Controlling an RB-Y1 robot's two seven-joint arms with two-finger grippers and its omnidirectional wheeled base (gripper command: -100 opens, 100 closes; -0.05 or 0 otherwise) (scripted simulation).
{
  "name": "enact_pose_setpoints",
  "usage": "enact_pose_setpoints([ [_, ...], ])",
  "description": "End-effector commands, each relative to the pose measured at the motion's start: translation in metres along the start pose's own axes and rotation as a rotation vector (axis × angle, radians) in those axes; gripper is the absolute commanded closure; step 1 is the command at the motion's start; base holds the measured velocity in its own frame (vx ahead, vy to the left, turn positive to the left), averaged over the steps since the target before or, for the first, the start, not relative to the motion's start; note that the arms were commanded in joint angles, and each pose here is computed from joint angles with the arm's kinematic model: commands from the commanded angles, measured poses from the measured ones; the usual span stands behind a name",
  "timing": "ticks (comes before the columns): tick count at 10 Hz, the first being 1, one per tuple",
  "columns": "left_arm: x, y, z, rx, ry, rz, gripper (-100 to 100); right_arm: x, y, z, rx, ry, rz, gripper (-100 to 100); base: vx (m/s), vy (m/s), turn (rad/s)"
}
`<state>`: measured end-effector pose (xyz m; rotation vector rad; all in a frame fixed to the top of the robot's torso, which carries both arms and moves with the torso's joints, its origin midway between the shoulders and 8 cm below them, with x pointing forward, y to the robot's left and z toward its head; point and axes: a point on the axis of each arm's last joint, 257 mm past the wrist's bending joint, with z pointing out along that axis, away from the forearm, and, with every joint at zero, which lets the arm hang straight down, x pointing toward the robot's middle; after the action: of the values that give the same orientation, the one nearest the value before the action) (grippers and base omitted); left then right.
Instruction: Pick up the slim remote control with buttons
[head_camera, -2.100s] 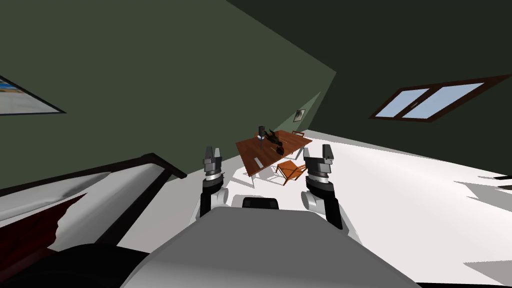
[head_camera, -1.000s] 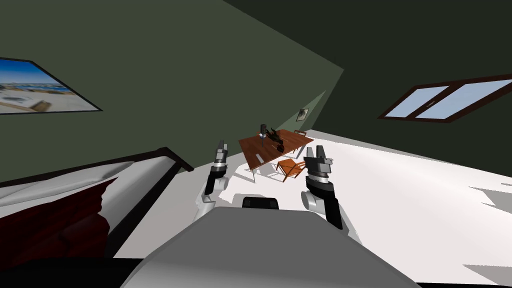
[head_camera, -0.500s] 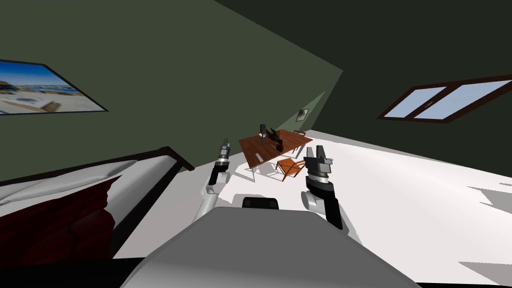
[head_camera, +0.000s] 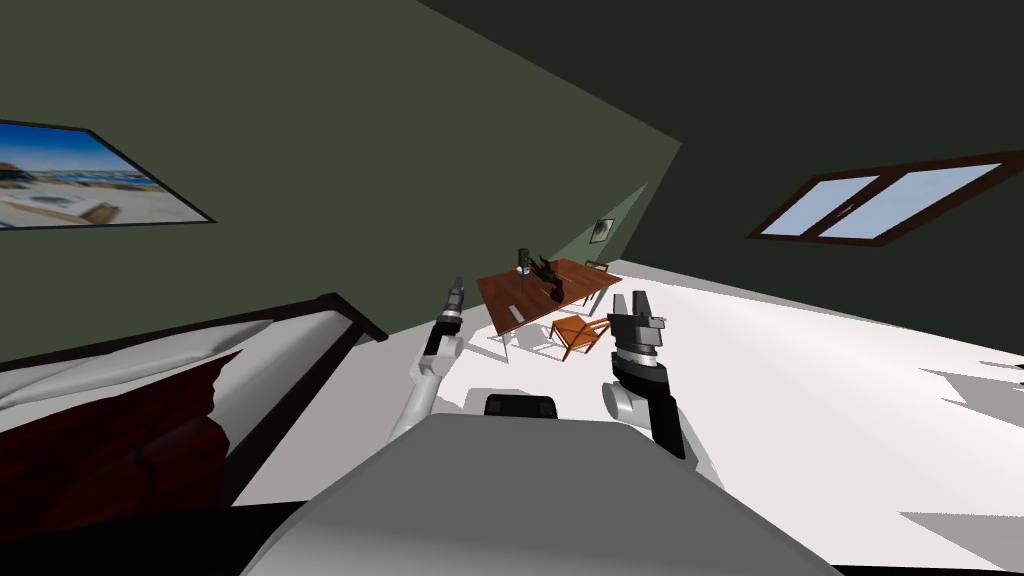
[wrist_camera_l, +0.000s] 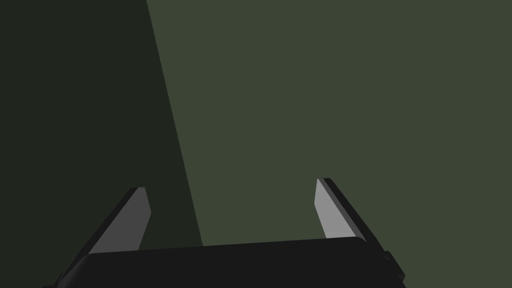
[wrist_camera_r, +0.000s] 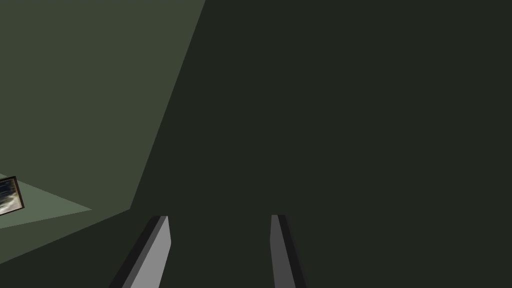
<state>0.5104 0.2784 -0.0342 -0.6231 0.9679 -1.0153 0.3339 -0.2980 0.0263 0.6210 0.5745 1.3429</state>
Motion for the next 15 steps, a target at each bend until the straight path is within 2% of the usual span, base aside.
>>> enact_pose_setpoints([
  [1, 0.005, 0.016, 0.007, -0.046, 0.017, 0.009, -100, 0.000, 0.000, 0.000, 0.000, 0.000, 0.000, 0, -0.018, -0.024, -0.015],
  [2, 0.008, 0.027, 0.016, -0.075, 0.026, 0.026, -100, 0.000, 0.000, 0.000, 0.000, 0.000, 0.000, 0, -0.017, -0.029, -0.036],
  [3, 0.012, 0.036, 0.016, -0.106, 0.040, 0.025, -100, 0.000, 0.000, 0.000, 0.000, 0.000, 0.000, 0, -0.009, -0.025, -0.021],
  [4, 0.015, 0.046, 0.026, -0.132, 0.050, 0.043, -100, 0.000, 0.000, 0.000, 0.000, 0.000, 0.000, 0, -0.005, -0.039, -0.053],
  [5, 0.019, 0.058, 0.023, -0.169, 0.066, 0.043, -100, 0.000, 0.000, 0.000, 0.000, 0.000, 0.000, 0, -0.002, -0.032, -0.026],
  [6, 0.020, 0.059, 0.023, -0.172, 0.067, 0.042, -100, 0.000, 0.000, 0.000, 0.000, 0.000, 0.000, 0, 0.001, -0.012, 0.004],
  [7, 0.024, 0.074, 0.030, -0.213, 0.085, 0.062, -100, 0.000, 0.000, 0.000, 0.000, 0.000, 0.000, 0, 0.003, -0.026, -0.051],
  [8, 0.027, 0.082, 0.028, -0.240, 0.098, 0.061, -100, 0.000, 0.000, 0.000, 0.000, 0.000, 0.000, 0, 0.004, -0.029, -0.039],
  [9, 0.029, 0.093, 0.035, -0.270, 0.112, 0.082, -100, 0.000, 0.000, 0.000, 0.000, 0.000, 0.000, 0, 0.010, -0.043, -0.081],
  [11, 0.035, 0.106, 0.031, -0.312, 0.133, 0.081, -100, 0.000, 0.000, 0.000, 0.000, 0.000, 0.000, 0, 0.012, -0.026, -0.014],
  [12, 0.038, 0.123, 0.034, -0.357, 0.155, 0.103, -100, 0.000, 0.000, 0.000, 0.000, 0.000, 0.000, 0, 0.011, -0.029, -0.084],
  [13, 0.042, 0.131, 0.031, -0.386, 0.171, 0.102, -100, 0.000, 0.000, 0.000, 0.000, 0.000, 0.000, 0, 0.016, -0.027, -0.045],
  [14, 0.043, 0.140, 0.037, -0.415, 0.190, 0.126, -100, 0.000, 0.000, 0.000, 0.000, 0.000, 0.000, 0, 0.031, -0.038, -0.081],
  [15, 0.048, 0.156, 0.028, -0.461, 0.211, 0.124, -100, 0.000, 0.000, 0.000, 0.000, 0.000, 0.000, 0, 0.032, -0.034, -0.056],
])
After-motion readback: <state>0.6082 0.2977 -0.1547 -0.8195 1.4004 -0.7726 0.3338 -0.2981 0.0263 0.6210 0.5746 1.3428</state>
